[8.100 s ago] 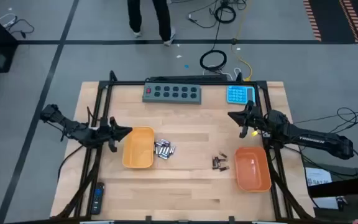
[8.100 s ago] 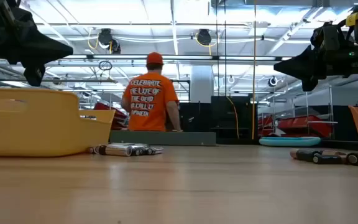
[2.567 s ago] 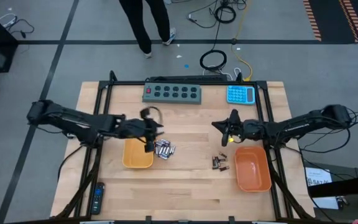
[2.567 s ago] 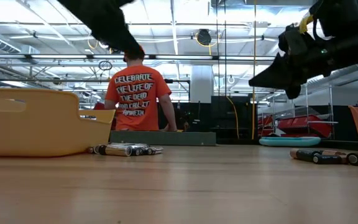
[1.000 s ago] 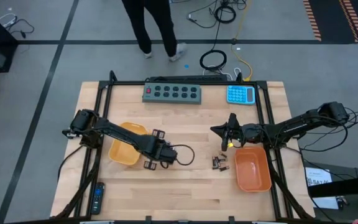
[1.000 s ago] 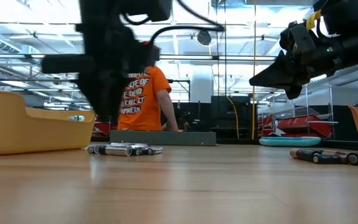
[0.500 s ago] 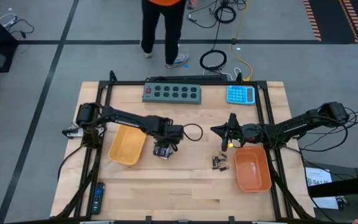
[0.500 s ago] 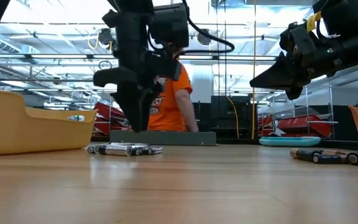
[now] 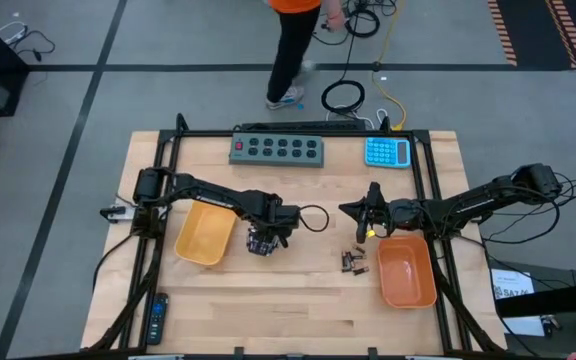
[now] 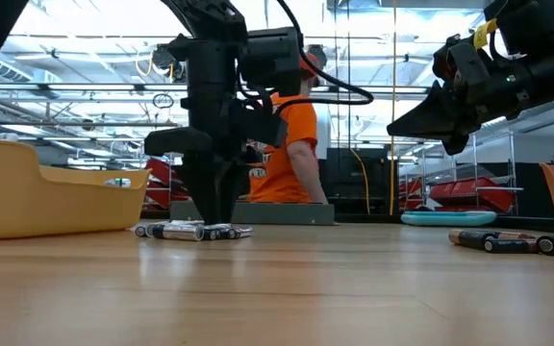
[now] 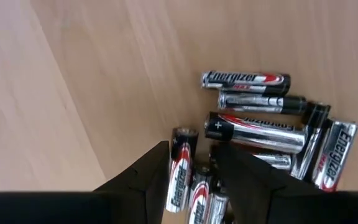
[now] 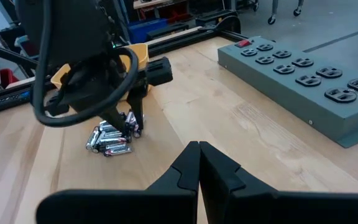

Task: Sort batteries
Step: Put the silver battery into the yellow bin

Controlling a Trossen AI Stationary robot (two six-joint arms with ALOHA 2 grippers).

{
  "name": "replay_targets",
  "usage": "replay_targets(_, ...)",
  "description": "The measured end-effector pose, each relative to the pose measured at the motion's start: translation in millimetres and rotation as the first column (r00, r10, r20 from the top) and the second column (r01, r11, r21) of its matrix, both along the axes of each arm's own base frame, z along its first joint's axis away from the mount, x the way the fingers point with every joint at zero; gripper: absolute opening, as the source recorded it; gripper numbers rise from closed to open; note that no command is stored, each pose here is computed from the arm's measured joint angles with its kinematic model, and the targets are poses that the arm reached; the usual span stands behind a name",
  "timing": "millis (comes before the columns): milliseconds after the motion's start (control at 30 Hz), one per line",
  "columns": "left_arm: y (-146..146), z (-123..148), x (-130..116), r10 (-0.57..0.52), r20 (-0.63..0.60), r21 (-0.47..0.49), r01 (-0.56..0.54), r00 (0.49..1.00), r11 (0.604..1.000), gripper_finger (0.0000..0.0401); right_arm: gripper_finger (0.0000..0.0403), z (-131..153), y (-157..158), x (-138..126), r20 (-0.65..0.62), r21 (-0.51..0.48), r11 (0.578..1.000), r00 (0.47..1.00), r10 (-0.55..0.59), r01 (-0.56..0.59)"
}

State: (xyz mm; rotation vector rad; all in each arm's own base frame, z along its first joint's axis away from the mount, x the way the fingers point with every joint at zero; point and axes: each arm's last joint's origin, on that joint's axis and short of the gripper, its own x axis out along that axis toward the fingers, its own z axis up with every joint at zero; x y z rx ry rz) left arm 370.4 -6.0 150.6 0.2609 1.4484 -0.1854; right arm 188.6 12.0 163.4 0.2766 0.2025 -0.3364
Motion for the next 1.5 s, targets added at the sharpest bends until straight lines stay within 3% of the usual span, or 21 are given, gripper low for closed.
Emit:
replay_targets(133,7.6,-3.2,0.0,0.019,-0.008,0.008,-0.019,1.0,1.0,0.0139,0.0,-0.2,0.0,-0.1,-0.003,0.0,1.0,1.0,0.0,0.0)
replay_targets(367,23.5,-5.8,-2.7,0.057,-0.014,-0.007,-0.058,0.998,0.998,0.0081,0.0,-0.5,0.0,-0.1,-0.006,0.0,1.0,1.0,0.0,0.0)
replay_targets(533,28.8,-8.6,-4.4,0.026,-0.003,-0.009,-0.026,1.0,1.0,0.0049,0.0,-0.6,-0.1,-0.2,-0.006,-0.001,1.0,1.0,0.0,0.0)
replay_targets(833,27.0,-18.6,-1.6,-0.037,-0.02,0.02,0.038,0.999,0.999,0.0048,0.0,-0.9,-0.1,-0.3,-0.011,-0.004,1.0,1.0,0.0,0.0)
replay_targets(1000,19.5,-4.0,0.1,-0.032,-0.01,0.075,0.033,0.999,0.997,0.0048,0.0,-1.0,-0.1,-0.3,-0.011,-0.002,1.0,1.0,-0.001,0.001)
replay_targets(1200,12.1,39.2,-15.6,0.09,0.032,0.088,-0.092,0.995,0.992,0.0048,0.0,-1.4,0.0,-0.4,-0.01,0.015,1.0,1.0,-0.005,0.005)
replay_targets(1400,-2.3,76.4,-57.1,0.307,-0.092,0.023,-0.307,0.947,0.952,0.0048,0.0,-2.3,4.0,-1.3,-0.017,0.013,1.0,1.0,-0.01,0.01)
replay_targets(1500,-7.5,76.3,-84.3,0.385,-0.141,0.017,-0.386,0.912,0.922,0.0048,0.0,-3.1,6.8,-2.0,-0.024,0.005,1.0,1.0,-0.012,0.012)
